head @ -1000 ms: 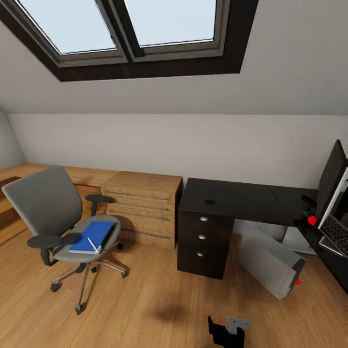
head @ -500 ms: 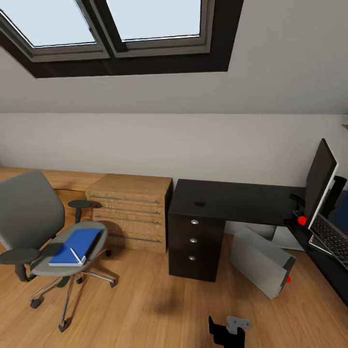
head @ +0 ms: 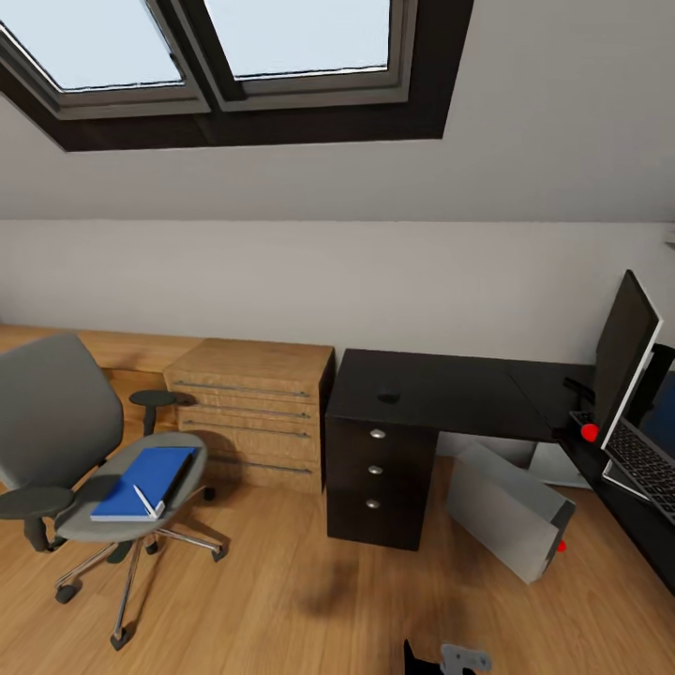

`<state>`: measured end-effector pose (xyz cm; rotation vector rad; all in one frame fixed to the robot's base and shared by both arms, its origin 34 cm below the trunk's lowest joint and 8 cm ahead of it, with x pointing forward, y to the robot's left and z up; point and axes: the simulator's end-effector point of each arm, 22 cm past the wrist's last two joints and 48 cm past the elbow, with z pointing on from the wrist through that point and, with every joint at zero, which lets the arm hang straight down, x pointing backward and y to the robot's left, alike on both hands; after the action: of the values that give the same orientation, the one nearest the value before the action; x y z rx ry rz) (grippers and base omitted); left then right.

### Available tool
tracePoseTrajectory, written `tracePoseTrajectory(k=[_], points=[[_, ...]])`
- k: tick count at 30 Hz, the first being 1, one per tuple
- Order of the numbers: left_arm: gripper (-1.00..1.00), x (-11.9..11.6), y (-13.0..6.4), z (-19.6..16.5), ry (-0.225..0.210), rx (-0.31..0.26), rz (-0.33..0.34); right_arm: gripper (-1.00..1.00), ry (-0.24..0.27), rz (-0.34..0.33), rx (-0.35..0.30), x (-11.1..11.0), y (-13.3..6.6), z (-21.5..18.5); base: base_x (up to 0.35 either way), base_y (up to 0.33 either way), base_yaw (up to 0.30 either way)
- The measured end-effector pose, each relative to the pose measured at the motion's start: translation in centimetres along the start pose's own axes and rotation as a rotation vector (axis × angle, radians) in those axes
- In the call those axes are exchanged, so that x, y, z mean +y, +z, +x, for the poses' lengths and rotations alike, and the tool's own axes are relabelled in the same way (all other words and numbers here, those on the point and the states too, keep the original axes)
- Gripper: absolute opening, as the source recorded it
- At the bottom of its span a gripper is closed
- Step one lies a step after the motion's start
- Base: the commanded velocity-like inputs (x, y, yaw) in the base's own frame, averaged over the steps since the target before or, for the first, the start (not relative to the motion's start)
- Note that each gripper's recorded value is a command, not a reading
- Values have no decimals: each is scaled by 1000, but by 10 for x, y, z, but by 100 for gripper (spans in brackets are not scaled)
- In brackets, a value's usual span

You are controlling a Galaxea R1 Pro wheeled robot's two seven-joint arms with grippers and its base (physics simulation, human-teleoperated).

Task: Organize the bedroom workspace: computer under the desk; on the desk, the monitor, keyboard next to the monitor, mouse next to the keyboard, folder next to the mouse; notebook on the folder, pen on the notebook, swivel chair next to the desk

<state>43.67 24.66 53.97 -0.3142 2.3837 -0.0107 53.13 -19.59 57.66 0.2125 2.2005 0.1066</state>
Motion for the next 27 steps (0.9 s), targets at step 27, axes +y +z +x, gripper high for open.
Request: tracePoseTrajectory(k=[27], points=[[100,9,-40,22,15,108,-26,100,-10,1,-12,3,-25,-34,0,0,0]])
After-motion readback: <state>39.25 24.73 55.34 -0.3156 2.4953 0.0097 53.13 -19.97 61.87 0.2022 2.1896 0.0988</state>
